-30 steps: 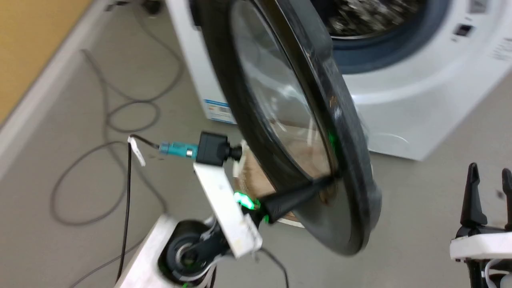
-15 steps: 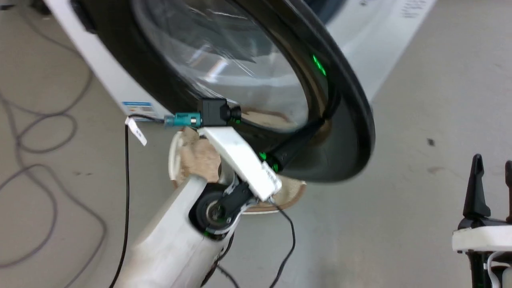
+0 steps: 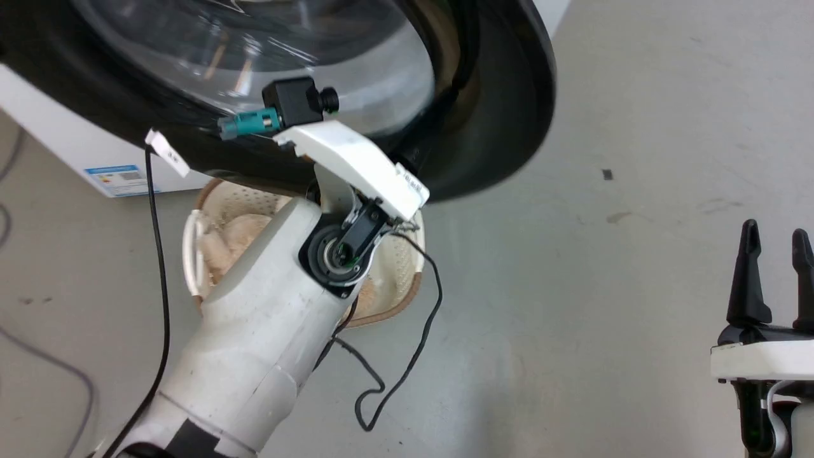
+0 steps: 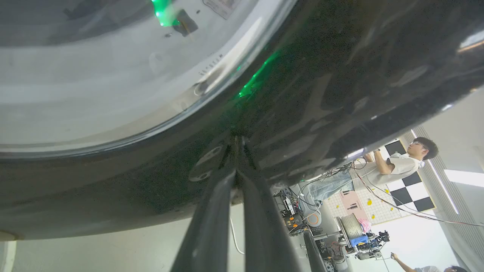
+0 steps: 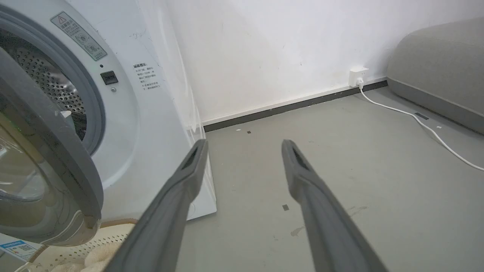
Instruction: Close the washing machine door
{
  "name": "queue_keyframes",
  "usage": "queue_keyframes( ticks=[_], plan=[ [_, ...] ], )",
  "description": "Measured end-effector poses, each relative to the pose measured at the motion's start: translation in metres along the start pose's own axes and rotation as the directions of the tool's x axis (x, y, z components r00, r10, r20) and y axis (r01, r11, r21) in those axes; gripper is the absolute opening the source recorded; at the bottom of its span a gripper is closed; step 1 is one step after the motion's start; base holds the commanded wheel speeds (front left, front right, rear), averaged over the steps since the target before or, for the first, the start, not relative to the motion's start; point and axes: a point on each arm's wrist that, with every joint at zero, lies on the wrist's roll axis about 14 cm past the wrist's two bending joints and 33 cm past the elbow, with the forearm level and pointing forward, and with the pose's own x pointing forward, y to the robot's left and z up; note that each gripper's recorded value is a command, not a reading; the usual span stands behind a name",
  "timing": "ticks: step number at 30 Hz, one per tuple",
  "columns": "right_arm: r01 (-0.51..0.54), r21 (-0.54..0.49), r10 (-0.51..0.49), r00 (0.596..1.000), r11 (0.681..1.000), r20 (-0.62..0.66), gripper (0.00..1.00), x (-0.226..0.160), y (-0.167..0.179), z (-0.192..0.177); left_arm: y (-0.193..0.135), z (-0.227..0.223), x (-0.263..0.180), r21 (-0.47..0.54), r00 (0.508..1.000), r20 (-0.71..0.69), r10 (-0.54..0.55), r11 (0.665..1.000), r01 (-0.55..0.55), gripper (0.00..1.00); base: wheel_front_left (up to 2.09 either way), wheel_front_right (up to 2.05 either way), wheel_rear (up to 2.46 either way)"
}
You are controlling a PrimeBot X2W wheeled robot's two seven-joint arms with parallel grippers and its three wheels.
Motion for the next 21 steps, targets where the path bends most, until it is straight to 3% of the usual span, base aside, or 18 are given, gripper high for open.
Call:
queue_keyframes(
  ticks=[7, 10, 11, 12, 16, 19, 21],
  plan=[
    [0.004, -0.003, -0.004, 1.0, 1.0, 0.018, 1.0, -0.002, -0.003, 0.007, -0.007, 0.004, 0.005, 0.045, 0.999, 0.046, -0.018, 0.999, 0.016, 0.0, 0.0, 0.0, 0.0],
    [-0.018, 0.006, 0.017, 0.999, 1.0, 0.05, 1.0, -0.002, 0.004, 0.018, -0.005, 0.018, -0.005, 0.162, 0.993, 0.118, -0.012, 0.987, -0.007, 0.0, 0.0, 0.0, 0.0],
    [-0.026, 0.01, 0.026, 0.998, 1.0, 0.064, 1.0, -0.002, 0.007, 0.022, -0.002, 0.021, -0.011, 0.228, 0.991, 0.13, -0.007, 0.973, -0.023, 0.47, 0.0, 0.0, 0.0],
    [-0.032, 0.014, 0.031, 0.996, 0.999, 0.078, 1.0, -0.002, 0.009, 0.027, 0.001, 0.025, -0.016, 0.295, 0.99, 0.141, -0.001, 0.955, -0.041, 1.0, 0.0, 0.0, 0.0],
    [-0.065, 0.023, 0.061, 0.989, 0.998, 0.137, 1.0, -0.002, 0.019, 0.045, 0.005, 0.065, -0.038, 0.532, 0.968, 0.249, 0.041, 0.829, -0.172, 1.0, 0.0, 0.0, 0.0],
    [-0.101, 0.034, 0.093, 0.977, 0.994, 0.194, 1.0, 0.0, 0.031, 0.063, -0.022, 0.107, -0.06, 0.67, 0.918, 0.397, -0.012, 0.688, -0.28, 1.0, 0.0, 0.0, 0.0],
    [-0.126, 0.039, 0.114, 0.965, 0.991, 0.237, 1.0, 0.0, 0.039, 0.077, -0.031, 0.119, -0.082, 0.708, 0.881, 0.472, -0.026, 0.608, -0.361, 1.0, 0.0, 0.0, 0.0]
  ],
)
